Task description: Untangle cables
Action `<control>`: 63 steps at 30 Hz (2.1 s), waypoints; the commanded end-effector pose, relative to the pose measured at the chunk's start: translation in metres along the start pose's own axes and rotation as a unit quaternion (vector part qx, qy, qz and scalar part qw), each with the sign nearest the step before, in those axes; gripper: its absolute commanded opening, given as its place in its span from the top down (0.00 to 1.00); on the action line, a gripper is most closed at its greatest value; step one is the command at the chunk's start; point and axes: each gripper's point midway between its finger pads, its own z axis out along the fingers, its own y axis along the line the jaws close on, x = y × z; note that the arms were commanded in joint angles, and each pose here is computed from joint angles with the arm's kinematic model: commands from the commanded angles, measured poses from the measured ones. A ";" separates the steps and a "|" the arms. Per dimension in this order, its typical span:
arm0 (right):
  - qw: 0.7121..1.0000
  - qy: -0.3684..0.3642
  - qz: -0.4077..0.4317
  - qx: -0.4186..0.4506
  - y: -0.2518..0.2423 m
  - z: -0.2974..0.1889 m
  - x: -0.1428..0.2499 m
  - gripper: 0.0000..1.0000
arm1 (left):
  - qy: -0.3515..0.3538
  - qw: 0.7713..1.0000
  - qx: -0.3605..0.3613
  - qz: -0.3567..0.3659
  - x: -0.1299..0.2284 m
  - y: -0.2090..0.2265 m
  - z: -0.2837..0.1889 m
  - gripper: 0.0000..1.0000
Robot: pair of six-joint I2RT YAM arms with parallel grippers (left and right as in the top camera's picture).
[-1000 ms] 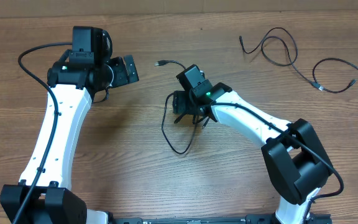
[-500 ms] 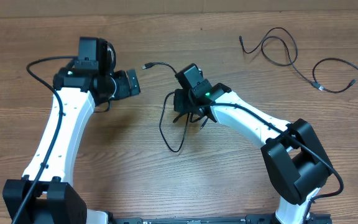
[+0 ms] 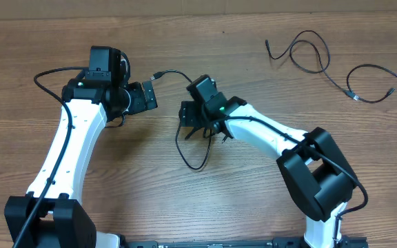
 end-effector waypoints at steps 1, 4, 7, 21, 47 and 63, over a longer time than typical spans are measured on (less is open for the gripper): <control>0.999 -0.025 -0.008 0.025 0.002 0.001 -0.002 0.16 | -0.002 1.000 0.002 0.002 -0.001 0.005 -0.002 0.00; 0.998 -0.044 -0.017 0.046 0.001 0.000 -0.004 0.10 | -0.004 1.000 -0.001 -0.002 -0.003 0.009 -0.002 0.00; 0.995 -0.069 -0.022 0.071 -0.003 -0.001 -0.009 0.07 | -0.006 1.000 -0.005 -0.013 -0.006 0.017 -0.004 0.00; 0.987 -0.109 -0.070 0.098 -0.008 0.022 -0.021 0.01 | -0.016 0.990 0.030 -0.137 -0.024 0.077 -0.019 0.00; 0.984 -0.009 -0.047 0.173 -0.042 -0.006 -0.010 0.96 | -0.007 0.990 0.027 -0.139 -0.020 0.077 -0.019 0.00; 0.942 -0.134 0.202 0.233 -0.200 -0.292 -0.070 0.96 | -0.006 0.990 0.027 -0.140 -0.019 0.077 -0.019 0.00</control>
